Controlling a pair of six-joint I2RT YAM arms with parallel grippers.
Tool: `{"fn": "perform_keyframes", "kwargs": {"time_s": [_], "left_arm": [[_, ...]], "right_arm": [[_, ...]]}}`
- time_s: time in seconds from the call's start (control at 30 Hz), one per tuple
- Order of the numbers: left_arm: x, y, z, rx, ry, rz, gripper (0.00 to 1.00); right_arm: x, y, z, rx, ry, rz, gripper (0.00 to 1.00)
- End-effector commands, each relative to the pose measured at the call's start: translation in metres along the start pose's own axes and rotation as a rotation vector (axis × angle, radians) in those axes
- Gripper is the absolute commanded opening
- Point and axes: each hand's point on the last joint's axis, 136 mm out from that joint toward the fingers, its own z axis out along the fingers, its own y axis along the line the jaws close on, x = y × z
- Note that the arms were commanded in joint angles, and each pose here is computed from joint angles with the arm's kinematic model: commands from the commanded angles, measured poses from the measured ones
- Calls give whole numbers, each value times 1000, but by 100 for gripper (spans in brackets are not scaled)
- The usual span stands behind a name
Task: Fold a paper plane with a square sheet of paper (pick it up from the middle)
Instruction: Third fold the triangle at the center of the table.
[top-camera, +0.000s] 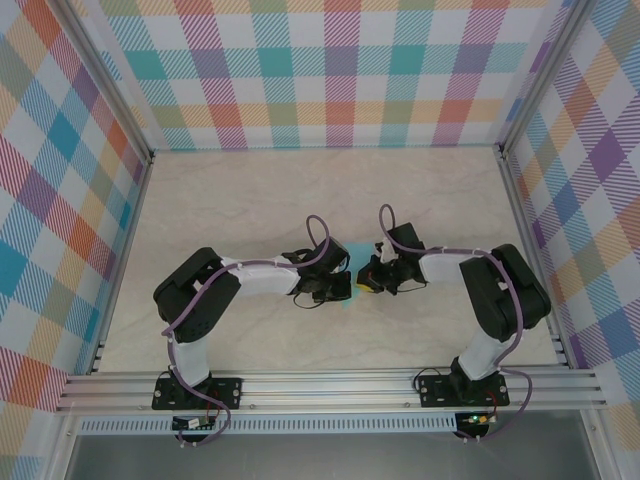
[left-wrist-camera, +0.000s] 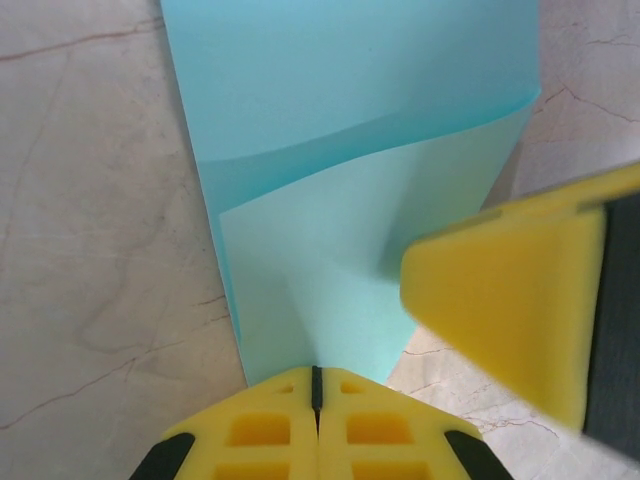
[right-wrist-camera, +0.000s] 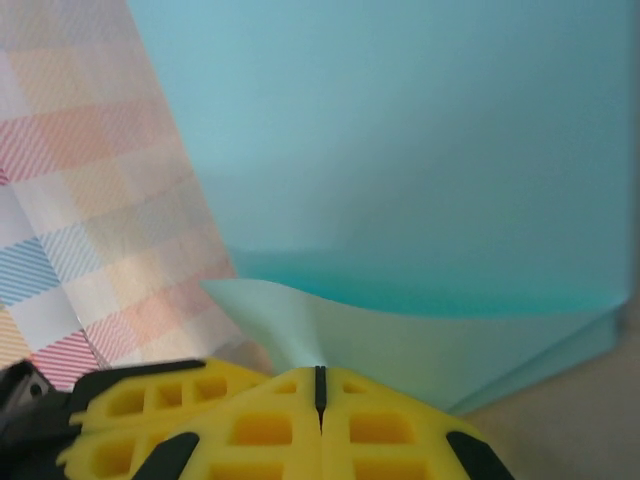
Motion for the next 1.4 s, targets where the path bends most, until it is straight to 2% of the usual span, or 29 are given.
{"fn": "perform_keyframes", "kwargs": {"time_s": [0.0,0.2,0.7,0.83,1.07,1.17,1.37], "left_arm": [[24,38,5,-133,66,1,5],[25,40,3,-143,66,7,4],[35,49,-2,-162,95,37,4],[39,49,-6,-153,102,53,4],[48,52,-16,-150,125,76,4],[49,45,-19,-110,124,79,6],[25,14,-29,-26,42,112,10]], "right_arm": [[-15,-11,-1,23,-27,29,2],[-25,-34,-4,44,-50,90,2],[-56,-26,-40,4,-120,75,4],[-51,-20,-48,-7,-125,59,8],[-29,-11,-52,-77,-85,54,22],[-20,-9,-49,-96,-51,49,27],[-8,-5,-36,-101,2,32,31]]}}
